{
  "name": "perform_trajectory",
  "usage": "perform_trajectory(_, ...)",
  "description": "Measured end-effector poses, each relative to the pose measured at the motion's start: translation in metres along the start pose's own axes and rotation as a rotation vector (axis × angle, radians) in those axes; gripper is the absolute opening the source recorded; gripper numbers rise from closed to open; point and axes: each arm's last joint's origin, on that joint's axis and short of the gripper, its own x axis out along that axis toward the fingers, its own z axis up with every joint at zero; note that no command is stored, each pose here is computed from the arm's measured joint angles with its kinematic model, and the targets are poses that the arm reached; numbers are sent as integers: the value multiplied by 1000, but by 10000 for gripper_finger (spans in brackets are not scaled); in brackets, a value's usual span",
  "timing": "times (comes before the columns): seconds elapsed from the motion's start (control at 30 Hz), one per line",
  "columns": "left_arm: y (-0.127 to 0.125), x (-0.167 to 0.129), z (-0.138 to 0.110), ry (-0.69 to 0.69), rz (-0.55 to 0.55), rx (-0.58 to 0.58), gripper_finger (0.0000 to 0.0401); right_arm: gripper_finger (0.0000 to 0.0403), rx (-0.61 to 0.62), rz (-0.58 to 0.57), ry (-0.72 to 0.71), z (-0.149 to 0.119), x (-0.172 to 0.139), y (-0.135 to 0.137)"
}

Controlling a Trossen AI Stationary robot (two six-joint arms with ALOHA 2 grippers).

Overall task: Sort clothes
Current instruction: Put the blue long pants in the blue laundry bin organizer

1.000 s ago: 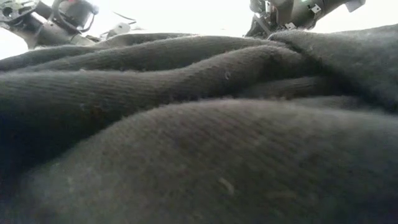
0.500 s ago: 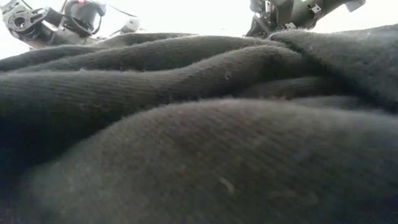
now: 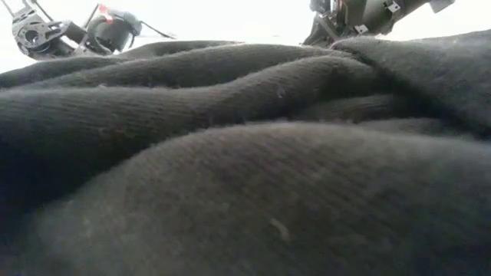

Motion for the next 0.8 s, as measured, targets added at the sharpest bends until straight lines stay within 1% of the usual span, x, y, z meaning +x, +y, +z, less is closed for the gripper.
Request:
perform_trajectory(0.2,-9,-4,9,-22,-84,6,2,1,-2,-2,-7,0,-1,1)
perform_trajectory(0.3,-21,-8,18,-51,-138,38,2,1,-17,-7,-33,6,-5,5)
perform_trajectory(0.43,-41,-14,36,-74,-176,103,1,1,-40,17,-89,29,-13,12)
perform_trajectory(0.57,-65,-18,55,-3,-123,208,1,1,-86,-5,-90,52,-22,17)
perform_trajectory(0.67,-90,-25,76,8,-100,283,0,1,-134,-34,-98,73,-31,20)
perform_trajectory(0.8,-120,-39,106,-23,-120,362,0,0,-178,-52,-131,107,-47,22)
